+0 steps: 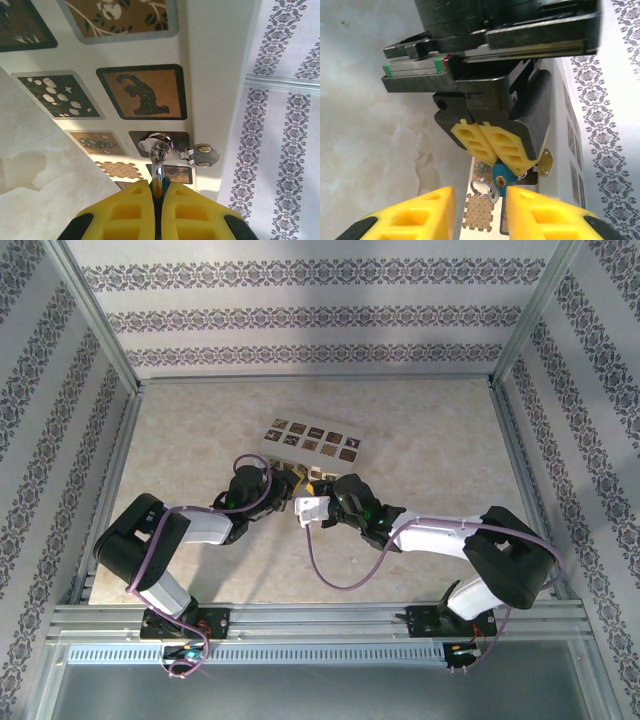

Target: Unlock the padlock with the key

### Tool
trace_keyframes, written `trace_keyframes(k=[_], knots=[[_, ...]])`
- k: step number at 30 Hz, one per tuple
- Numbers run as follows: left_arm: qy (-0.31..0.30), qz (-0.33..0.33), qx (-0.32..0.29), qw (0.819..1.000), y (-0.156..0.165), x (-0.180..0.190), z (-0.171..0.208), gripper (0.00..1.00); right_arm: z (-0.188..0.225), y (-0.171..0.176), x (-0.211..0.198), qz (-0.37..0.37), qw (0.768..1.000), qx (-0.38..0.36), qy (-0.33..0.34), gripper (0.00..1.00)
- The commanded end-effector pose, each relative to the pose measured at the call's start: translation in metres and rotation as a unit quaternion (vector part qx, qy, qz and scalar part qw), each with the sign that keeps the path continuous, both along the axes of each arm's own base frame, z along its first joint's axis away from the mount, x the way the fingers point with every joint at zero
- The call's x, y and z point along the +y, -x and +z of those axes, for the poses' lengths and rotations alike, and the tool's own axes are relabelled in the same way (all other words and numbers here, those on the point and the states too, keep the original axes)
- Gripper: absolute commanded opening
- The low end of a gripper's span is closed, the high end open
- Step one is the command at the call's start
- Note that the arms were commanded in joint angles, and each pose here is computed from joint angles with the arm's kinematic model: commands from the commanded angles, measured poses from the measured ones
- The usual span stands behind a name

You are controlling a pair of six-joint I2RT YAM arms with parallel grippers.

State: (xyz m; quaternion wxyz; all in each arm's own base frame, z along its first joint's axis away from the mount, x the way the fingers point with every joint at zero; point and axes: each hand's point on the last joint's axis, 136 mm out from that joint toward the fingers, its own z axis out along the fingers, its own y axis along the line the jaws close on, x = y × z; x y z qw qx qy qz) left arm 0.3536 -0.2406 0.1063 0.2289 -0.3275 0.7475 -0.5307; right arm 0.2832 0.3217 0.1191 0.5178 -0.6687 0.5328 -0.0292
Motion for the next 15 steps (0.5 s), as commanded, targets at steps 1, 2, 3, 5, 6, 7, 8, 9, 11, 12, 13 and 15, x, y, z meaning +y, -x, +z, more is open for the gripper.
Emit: trace_keyframes(k=[1,2,3,5,6,7,8,9,11,12,13,15], knots=[[0.026,-0.004,-0.046,0.999,-0.003,-0.009,0.034,0.02,0.009,-0.009,0.006,-0.002,1.000,-0.009,-0.010,0.30],[0.026,-0.004,-0.046,0.999,-0.003,-0.009,0.034,0.02,0.007,-0.011,0.005,-0.004,1.000,-0.009,-0.008,0.29],[0.026,-0.005,-0.046,0.999,-0.003,-0.009,0.035,0.02,0.006,-0.011,0.005,-0.006,1.000,-0.008,-0.006,0.28],[0.025,-0.004,-0.046,0.999,-0.003,-0.009,0.034,0.02,0.004,-0.014,0.004,-0.011,1.000,-0.009,-0.004,0.27],[0.025,-0.004,-0.047,0.999,-0.003,-0.009,0.034,0.02,0.004,-0.015,0.003,-0.014,1.000,-0.008,-0.005,0.26],[0.025,-0.005,-0.047,0.999,-0.003,-0.010,0.034,0.02,0.003,-0.016,0.003,-0.017,1.000,-0.008,-0.004,0.25],[0.025,-0.005,-0.047,0.999,-0.003,-0.009,0.034,0.02,0.002,-0.017,0.003,-0.019,1.000,-0.008,-0.002,0.25],[0.025,-0.005,-0.048,0.999,-0.003,-0.010,0.034,0.02,0.002,-0.017,0.003,-0.020,1.000,-0.009,-0.001,0.24],[0.026,-0.005,-0.047,0.999,-0.003,-0.010,0.034,0.02,0.001,-0.019,0.003,-0.022,1.000,-0.010,0.001,0.24],[0.026,-0.005,-0.048,0.999,-0.003,-0.010,0.034,0.02,0.000,-0.020,0.002,-0.025,1.000,-0.012,0.004,0.23],[0.027,-0.005,-0.048,0.998,-0.003,-0.010,0.034,0.02,0.000,-0.022,0.001,-0.027,1.000,-0.014,0.006,0.23],[0.027,-0.005,-0.047,0.999,-0.003,-0.010,0.033,0.02,-0.002,-0.024,-0.001,-0.032,0.999,-0.016,0.010,0.23]])
